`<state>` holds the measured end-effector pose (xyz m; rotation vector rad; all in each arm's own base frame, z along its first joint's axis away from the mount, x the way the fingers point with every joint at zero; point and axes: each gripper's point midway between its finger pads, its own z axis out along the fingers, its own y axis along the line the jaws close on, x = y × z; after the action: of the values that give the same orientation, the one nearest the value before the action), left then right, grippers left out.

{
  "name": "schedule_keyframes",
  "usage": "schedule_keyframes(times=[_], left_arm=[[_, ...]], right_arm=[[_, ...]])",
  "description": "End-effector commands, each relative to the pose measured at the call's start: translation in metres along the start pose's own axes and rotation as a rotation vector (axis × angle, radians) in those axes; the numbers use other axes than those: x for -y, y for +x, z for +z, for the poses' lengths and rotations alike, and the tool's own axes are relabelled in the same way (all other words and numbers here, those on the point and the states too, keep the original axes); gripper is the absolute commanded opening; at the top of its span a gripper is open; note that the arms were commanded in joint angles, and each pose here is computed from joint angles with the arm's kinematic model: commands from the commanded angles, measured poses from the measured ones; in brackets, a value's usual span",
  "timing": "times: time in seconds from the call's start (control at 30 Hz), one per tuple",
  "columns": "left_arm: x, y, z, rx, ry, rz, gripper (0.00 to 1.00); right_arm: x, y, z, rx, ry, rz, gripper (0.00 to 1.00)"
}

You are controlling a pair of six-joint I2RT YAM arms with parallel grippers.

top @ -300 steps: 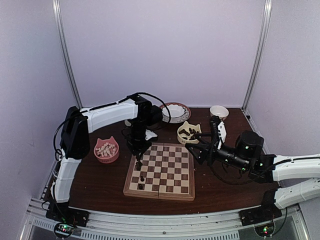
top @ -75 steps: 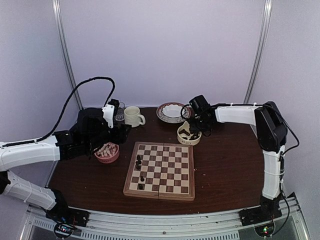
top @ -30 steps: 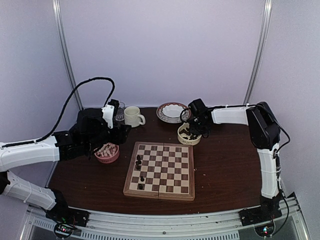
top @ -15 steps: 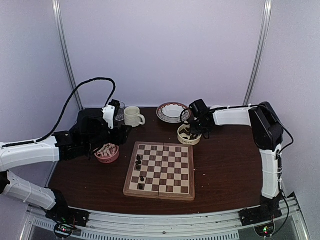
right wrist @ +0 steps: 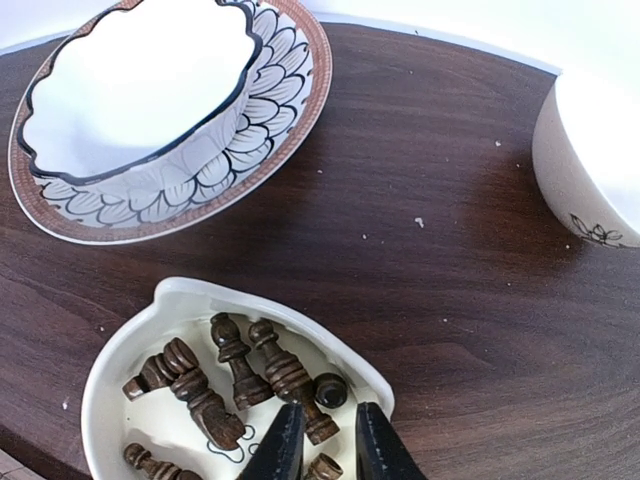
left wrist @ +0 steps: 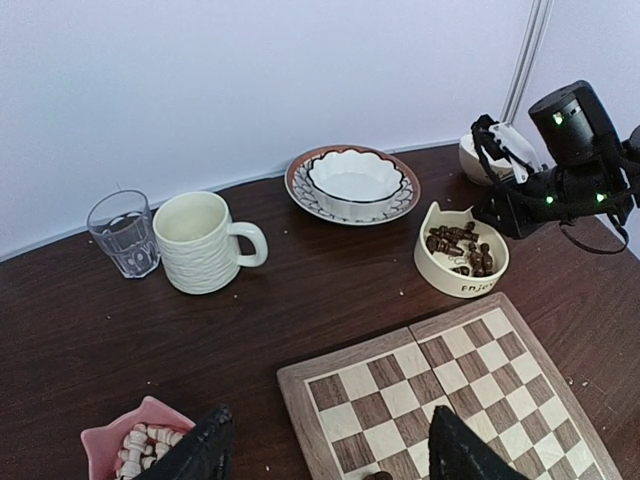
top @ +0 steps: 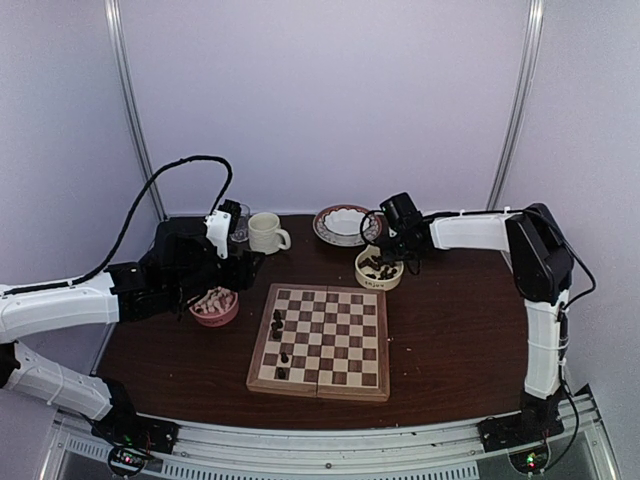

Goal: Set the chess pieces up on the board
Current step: Pick up the pawn from the storage box.

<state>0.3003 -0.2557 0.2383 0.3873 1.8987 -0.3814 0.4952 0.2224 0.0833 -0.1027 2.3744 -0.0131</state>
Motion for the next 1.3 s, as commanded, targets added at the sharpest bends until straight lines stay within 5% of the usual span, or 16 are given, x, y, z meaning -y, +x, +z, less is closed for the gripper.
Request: schedule_keyframes(times=[0.0, 1.27], left_arm=[[0.008, -0.015, 0.0, 0.038, 0.026, 0.002, 0.67], [0.009, -0.017, -0.001, 0.036, 0.028, 0.019, 0.67]], right_arm=[[0.001, -0.003, 0.006, -0.002, 0.039, -0.017, 0.22], [0.007, 0.003, 0.042, -0.002, 0.077, 0.045, 0.24]])
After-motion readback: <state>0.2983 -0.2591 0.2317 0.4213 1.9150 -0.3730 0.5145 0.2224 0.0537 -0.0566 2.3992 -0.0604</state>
